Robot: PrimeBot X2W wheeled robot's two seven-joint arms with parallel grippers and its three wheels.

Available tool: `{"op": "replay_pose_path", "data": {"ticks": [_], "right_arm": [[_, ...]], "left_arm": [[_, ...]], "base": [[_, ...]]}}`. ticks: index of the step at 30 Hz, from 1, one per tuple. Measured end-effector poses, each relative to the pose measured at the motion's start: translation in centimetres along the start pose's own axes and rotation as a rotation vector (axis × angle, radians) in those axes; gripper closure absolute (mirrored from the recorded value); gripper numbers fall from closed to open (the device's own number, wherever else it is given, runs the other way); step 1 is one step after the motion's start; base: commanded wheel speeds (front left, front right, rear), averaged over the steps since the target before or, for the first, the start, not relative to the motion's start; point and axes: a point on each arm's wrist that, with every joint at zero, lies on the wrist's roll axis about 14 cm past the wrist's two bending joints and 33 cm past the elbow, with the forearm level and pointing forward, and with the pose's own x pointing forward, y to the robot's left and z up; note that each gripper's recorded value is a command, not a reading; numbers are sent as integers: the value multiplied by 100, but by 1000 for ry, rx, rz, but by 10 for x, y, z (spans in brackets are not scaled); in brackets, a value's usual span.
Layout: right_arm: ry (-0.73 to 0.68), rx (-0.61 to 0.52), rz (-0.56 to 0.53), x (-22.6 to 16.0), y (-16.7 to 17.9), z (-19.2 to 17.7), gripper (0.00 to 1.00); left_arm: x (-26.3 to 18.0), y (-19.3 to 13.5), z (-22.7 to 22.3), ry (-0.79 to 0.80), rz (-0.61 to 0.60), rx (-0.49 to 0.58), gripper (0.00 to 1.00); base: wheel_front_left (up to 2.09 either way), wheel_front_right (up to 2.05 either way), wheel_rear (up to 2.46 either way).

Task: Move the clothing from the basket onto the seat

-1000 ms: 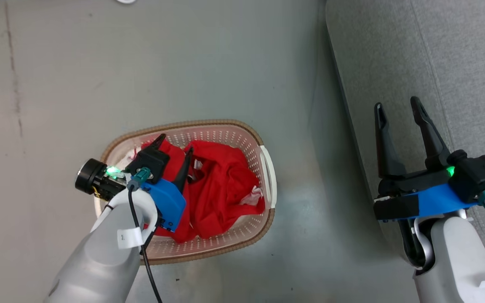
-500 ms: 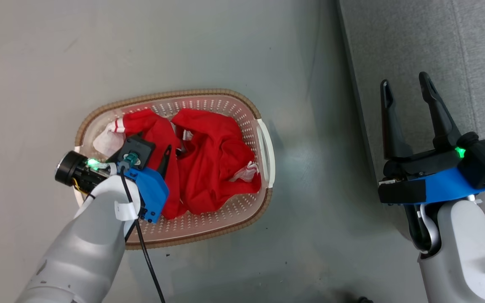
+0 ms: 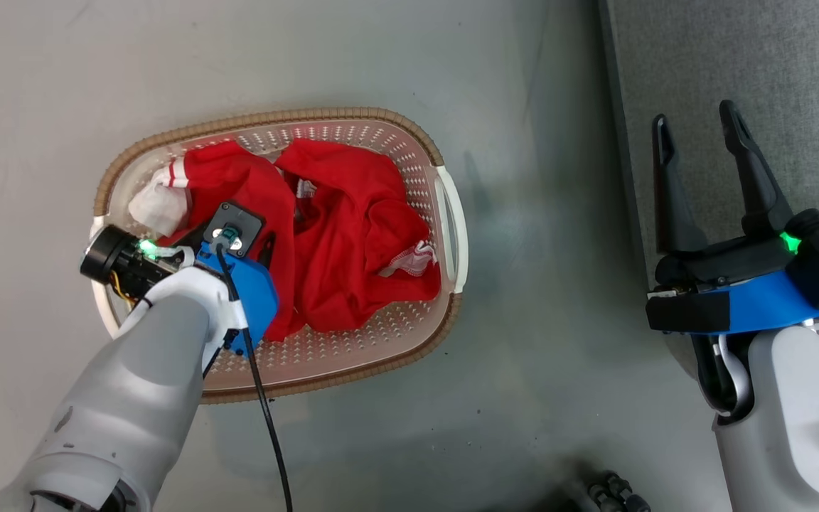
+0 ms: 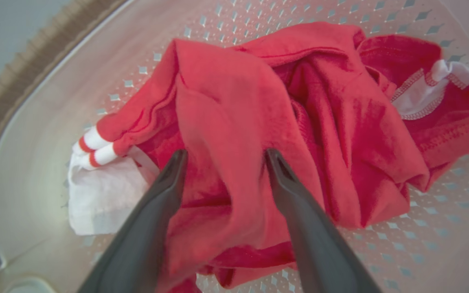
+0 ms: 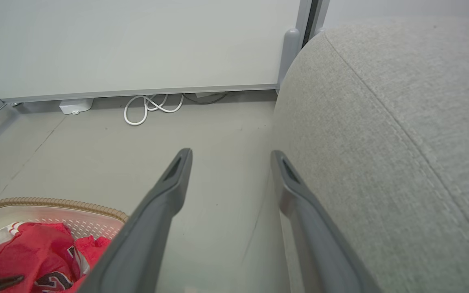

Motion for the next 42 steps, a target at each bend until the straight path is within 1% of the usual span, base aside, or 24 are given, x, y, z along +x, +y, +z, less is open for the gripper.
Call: {"op": "replay_pose_path", "data": {"ticks": [6, 7, 8, 9, 12, 22, 26, 30, 34, 37, 42], "right_arm": [[19, -5, -6, 2, -3, -9, 0], [22, -5, -7, 2, -3, -11, 0], [25, -6, -8, 2, -4, -12, 0], [26, -6, -9, 1, -4, -13, 0], [22, -6, -8, 3, -4, -11, 0], [-8, 10, 9, 3, 4, 3, 0], [-23, 11, 17, 1, 6, 11, 0], [-38, 7, 34, -3, 12, 20, 0], [-62, 11, 47, -8, 17, 33, 0], [-87, 12, 52, -14, 19, 46, 0], [-113, 11, 67, -27, 25, 62, 0]], "left_arm": [[11, -3, -7, 48, -24, 38, 0], [12, -4, -9, 60, -29, 40, 31], [13, -6, -10, 66, -33, 44, 84], [14, -7, -11, 68, -37, 47, 100], [14, -9, -10, 66, -41, 45, 100], [1, -11, 23, -59, -27, 20, 100], [-9, -17, 50, -165, -26, -13, 100], [-25, -19, 73, -248, -15, -49, 100], [-44, -24, 90, -309, -6, -60, 100], [-62, -23, 113, -396, 8, -117, 100], [-98, -17, 136, -507, 47, -138, 100]], "base": [[0, 0, 0], [0, 0, 0], [0, 0, 0], [0, 0, 0], [0, 0, 0], [0, 0, 0], [0, 0, 0], [0, 0, 0], [0, 0, 0], [0, 0, 0], [0, 0, 0]]}}
